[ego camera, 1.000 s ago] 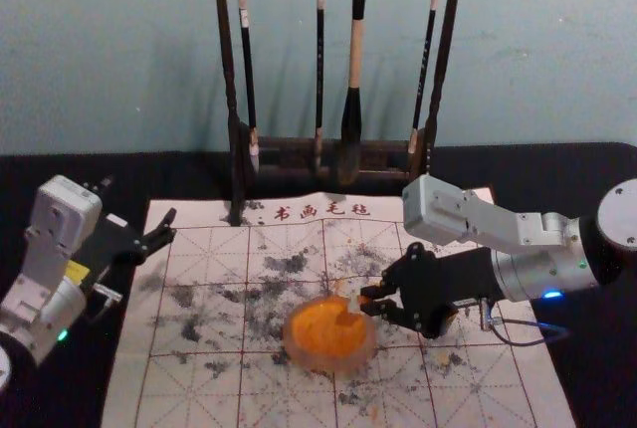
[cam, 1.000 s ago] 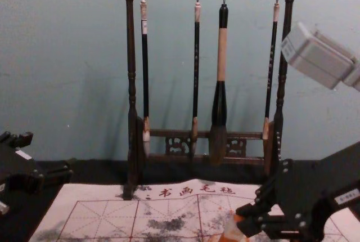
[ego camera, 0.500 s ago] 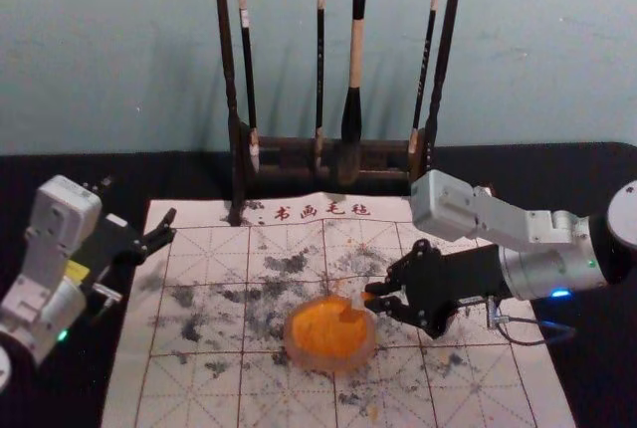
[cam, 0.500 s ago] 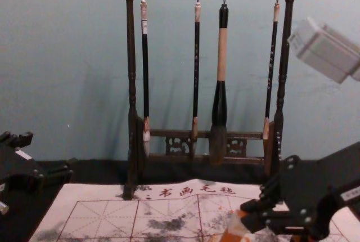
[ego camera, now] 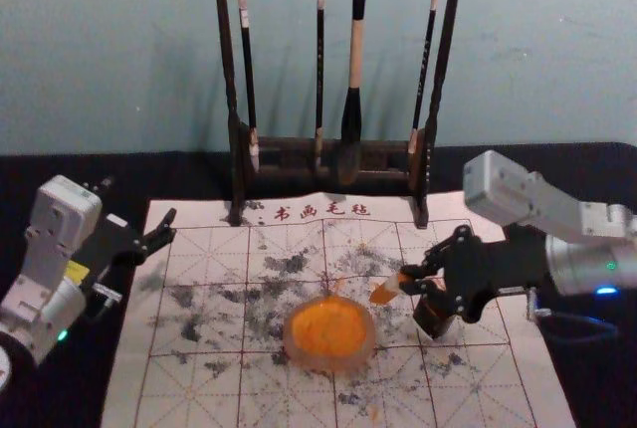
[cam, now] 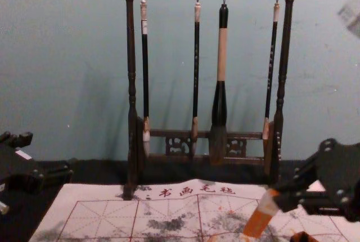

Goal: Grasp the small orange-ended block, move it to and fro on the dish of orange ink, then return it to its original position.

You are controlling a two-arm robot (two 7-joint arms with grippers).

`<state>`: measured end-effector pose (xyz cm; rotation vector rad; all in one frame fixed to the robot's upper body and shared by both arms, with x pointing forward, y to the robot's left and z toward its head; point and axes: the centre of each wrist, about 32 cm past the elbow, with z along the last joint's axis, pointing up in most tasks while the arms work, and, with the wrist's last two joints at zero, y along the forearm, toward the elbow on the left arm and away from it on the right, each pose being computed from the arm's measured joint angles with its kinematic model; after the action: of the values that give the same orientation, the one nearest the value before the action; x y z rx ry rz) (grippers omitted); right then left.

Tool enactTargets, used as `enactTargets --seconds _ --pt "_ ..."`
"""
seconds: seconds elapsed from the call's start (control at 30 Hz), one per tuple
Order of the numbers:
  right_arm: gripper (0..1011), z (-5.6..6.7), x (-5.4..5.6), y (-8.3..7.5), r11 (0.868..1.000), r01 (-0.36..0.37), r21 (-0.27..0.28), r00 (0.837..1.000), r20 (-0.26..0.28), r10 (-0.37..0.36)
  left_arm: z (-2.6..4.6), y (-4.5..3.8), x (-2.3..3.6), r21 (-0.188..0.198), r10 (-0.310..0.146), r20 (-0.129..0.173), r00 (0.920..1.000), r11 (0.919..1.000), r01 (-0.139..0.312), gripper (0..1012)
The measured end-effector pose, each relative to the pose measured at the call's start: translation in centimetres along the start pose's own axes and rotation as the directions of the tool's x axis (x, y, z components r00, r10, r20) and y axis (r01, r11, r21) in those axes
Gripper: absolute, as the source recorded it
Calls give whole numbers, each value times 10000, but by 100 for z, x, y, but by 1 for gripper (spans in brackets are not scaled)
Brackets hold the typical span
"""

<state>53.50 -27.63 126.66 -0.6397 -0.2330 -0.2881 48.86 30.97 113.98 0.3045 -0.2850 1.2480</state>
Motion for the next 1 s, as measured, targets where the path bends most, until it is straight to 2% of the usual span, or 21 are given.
enactTargets --seconds 0.17,0.2,0.3,0.53,1.0 --pt "82 -45 -13 -126 9996 289 -17 9995 -109 -290 0 0 0 0 -1 0 10000 10000 1 1001" --pt "81 -74 -27 -211 9989 464 -42 9988 -164 -464 0 0 0 0 0 0 10000 10000 0 1001" --pt "81 -110 -47 -319 9977 679 -84 9974 -238 -681 0 0 0 0 -1 0 10000 10000 1 1001" --pt "81 -186 -112 -496 9945 1008 -269 9943 -309 -1017 0 0 0 0 0 0 10000 10000 0 1001" --pt "82 -252 -199 -568 9933 1050 -488 9928 -529 -1076 0 0 0 0 0 0 10000 10000 0 1001"
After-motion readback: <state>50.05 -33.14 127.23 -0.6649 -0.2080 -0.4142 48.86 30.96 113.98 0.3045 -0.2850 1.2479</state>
